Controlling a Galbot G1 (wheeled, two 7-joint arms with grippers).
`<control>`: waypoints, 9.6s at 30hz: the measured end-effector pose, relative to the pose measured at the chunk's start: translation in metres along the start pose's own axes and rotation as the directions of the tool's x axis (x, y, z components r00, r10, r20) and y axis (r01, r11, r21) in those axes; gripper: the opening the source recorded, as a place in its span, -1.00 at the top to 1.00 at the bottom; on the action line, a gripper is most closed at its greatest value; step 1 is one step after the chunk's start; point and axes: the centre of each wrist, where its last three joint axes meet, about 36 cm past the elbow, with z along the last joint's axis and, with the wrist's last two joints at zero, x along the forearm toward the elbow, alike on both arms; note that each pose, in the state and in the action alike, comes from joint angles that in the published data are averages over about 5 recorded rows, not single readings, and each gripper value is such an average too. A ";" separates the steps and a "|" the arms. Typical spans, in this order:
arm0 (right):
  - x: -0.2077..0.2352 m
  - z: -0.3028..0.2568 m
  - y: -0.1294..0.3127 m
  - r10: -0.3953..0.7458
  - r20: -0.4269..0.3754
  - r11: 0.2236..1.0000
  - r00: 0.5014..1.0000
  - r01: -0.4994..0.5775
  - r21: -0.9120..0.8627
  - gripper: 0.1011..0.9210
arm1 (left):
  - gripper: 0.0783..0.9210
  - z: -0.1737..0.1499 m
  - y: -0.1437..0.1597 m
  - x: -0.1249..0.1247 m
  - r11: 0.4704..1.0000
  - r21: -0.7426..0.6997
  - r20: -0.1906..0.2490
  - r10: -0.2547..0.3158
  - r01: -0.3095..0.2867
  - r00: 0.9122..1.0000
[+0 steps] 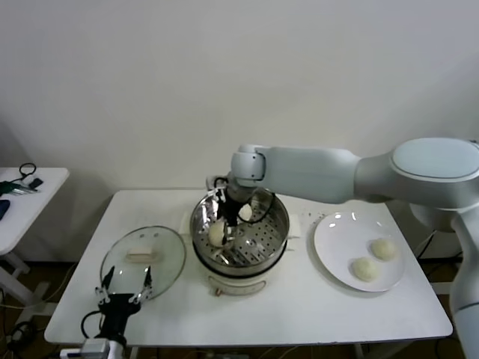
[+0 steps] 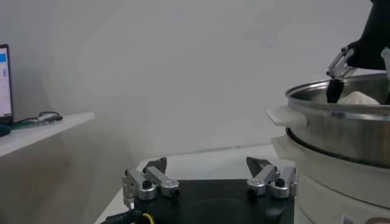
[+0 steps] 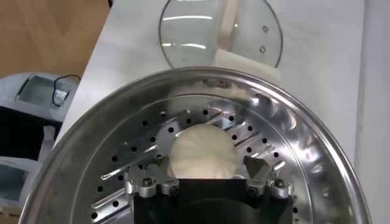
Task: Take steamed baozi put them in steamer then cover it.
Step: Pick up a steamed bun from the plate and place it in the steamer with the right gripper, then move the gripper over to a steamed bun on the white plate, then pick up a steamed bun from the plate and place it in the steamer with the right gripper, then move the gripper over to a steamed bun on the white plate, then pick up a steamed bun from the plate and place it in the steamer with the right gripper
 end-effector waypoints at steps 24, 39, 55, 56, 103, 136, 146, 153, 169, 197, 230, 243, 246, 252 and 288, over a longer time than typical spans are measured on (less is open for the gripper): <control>0.129 0.187 0.029 0.041 0.025 0.996 0.999 -0.039 -0.082 -0.76 | -0.77 -0.008 0.006 -0.002 0.999 0.025 -0.001 -0.036 0.036 0.999; 0.099 0.337 0.110 -0.007 -0.131 0.987 0.991 -0.014 -0.163 -0.76 | -0.77 -0.011 0.009 -0.004 1.000 0.009 0.003 -0.030 0.030 1.000; 0.028 0.394 0.145 -0.085 -0.223 0.981 0.971 0.042 -0.190 -0.76 | -0.77 -0.009 0.010 0.002 0.999 -0.015 -0.009 -0.034 0.033 0.999; 0.024 0.394 0.145 -0.090 -0.225 0.981 0.970 0.046 -0.191 -0.76 | -0.77 -0.009 0.010 0.003 0.999 -0.016 -0.010 -0.034 0.033 0.999; 0.075 0.326 0.063 -0.046 -0.235 0.971 0.971 0.099 0.219 -0.40 | -0.77 -0.005 0.011 0.012 0.999 -0.034 -0.040 -0.035 0.033 0.999; 0.079 0.002 0.003 -0.037 -0.267 0.319 0.963 0.265 0.910 -0.45 | -0.77 0.003 0.012 0.025 0.998 -0.049 -0.062 -0.036 0.033 0.997; 0.036 -0.026 0.025 -0.104 -0.296 0.209 0.949 0.312 0.927 -0.45 | -0.77 0.006 0.012 0.025 0.998 -0.049 -0.070 -0.031 0.027 0.997; 0.017 -0.030 0.036 -0.135 -0.307 0.175 0.942 0.328 0.928 -0.45 | -0.77 0.006 0.012 0.024 0.999 -0.043 -0.072 -0.035 0.032 0.997; -0.007 -0.041 0.040 -0.149 -0.291 0.153 0.945 0.313 0.937 -0.47 | -0.77 0.009 0.011 0.024 0.999 -0.038 -0.080 -0.034 0.031 0.996; 0.074 0.020 0.011 -0.051 -0.217 0.392 0.975 0.219 0.893 -0.76 | -0.77 0.005 0.011 0.023 0.999 -0.044 -0.068 -0.029 0.026 0.997; 0.083 0.386 0.097 0.012 -0.276 0.999 0.961 -0.024 -0.039 -0.76 | -0.77 0.003 0.005 0.027 0.998 -0.060 -0.068 -0.017 0.013 0.998; 0.046 0.447 0.115 -0.025 -0.334 0.992 0.942 -0.017 -0.122 -0.76 | -0.77 0.008 -0.002 0.033 0.998 -0.061 -0.091 -0.014 0.009 0.996; 0.039 0.455 0.117 -0.034 -0.345 0.991 0.938 -0.014 -0.135 -0.76 | -0.77 0.008 -0.004 0.034 0.998 -0.061 -0.092 -0.013 0.007 0.996; 0.027 0.465 0.119 -0.045 -0.358 0.988 0.933 -0.011 -0.152 -0.76 | -0.77 0.008 -0.004 0.034 0.998 -0.065 -0.091 -0.015 0.009 0.996; 0.010 0.465 0.106 -0.063 -0.347 0.982 0.936 -0.004 -0.189 -0.41 | -0.77 0.012 -0.010 0.036 0.997 -0.082 -0.093 -0.013 0.005 0.996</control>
